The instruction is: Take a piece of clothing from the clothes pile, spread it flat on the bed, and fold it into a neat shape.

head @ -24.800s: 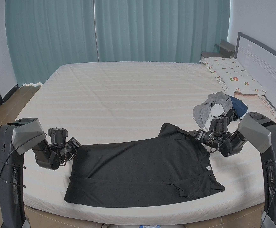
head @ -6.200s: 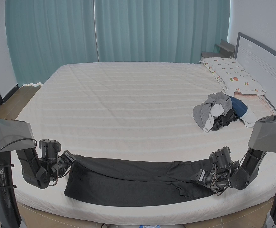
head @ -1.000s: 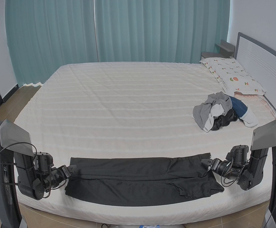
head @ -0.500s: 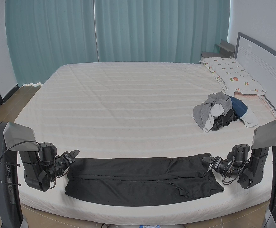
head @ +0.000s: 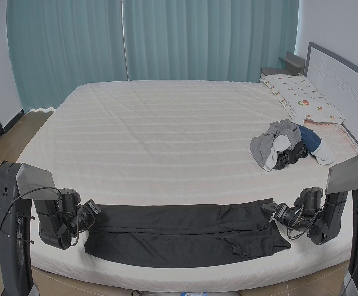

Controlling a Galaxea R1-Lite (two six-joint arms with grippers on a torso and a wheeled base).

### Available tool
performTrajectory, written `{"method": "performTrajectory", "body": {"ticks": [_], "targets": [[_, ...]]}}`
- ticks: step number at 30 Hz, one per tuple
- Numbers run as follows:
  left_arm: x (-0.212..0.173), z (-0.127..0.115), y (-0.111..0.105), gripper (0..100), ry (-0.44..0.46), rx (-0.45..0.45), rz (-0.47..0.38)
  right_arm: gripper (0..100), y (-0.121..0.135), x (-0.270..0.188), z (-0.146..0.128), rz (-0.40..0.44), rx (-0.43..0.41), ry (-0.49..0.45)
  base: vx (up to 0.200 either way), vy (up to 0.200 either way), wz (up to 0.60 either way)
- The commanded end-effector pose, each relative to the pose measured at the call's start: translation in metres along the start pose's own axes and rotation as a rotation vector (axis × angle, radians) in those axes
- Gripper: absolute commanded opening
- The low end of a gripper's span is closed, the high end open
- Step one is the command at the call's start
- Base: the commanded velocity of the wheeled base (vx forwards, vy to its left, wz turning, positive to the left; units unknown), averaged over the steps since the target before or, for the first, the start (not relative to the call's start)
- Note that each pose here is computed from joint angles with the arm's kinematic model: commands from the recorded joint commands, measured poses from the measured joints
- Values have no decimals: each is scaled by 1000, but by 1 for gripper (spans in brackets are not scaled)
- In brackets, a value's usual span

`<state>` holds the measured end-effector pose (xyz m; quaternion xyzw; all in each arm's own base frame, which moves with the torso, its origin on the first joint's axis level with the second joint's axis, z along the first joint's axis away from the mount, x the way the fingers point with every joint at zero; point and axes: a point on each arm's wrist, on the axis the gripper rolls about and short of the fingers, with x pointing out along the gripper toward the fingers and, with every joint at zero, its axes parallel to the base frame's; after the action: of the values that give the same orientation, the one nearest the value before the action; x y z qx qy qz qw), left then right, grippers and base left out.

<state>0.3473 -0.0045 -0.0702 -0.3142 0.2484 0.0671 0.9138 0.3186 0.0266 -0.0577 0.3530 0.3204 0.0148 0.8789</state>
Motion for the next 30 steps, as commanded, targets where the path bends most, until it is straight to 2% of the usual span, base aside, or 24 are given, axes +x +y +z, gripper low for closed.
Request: {"method": "performTrajectory", "body": {"ticks": [1, 5, 14, 15, 19, 24, 27, 30], "targets": [[1, 0, 1, 0, -3, -32, 0, 100, -1, 0, -1, -4, 1, 4, 0, 0, 0], [2, 3, 0, 0, -12, -72, -1, 100, -1, 0, -1, -4, 1, 4, 0, 0, 0], [0, 0, 0, 0, 1, -70, 0, 100, 2, 3, 9, 17, 33, -34, 0, 0, 0], [0, 0, 0, 100, 0, -70, -1, 100, 3, 2, 9, 17, 34, -36, 0, 0, 0], [0, 1, 0, 100, -2, -71, 1, 100, 15, -9, 14, 48, 21, -51, 0, 0, 0], [0, 2, 0, 100, -6, -74, 1, 100, 23, -8, 4, 63, -4, -22, 0, 0, 0], [-3, 6, -2, 100, -19, -115, -6, 100, 29, -12, -2, 75, -32, 1, 0, 0, 0], [-4, 9, -4, 100, -25, -147, -12, 100, 27, -6, -13, 69, -119, 31, 0, 0, 0]]}}
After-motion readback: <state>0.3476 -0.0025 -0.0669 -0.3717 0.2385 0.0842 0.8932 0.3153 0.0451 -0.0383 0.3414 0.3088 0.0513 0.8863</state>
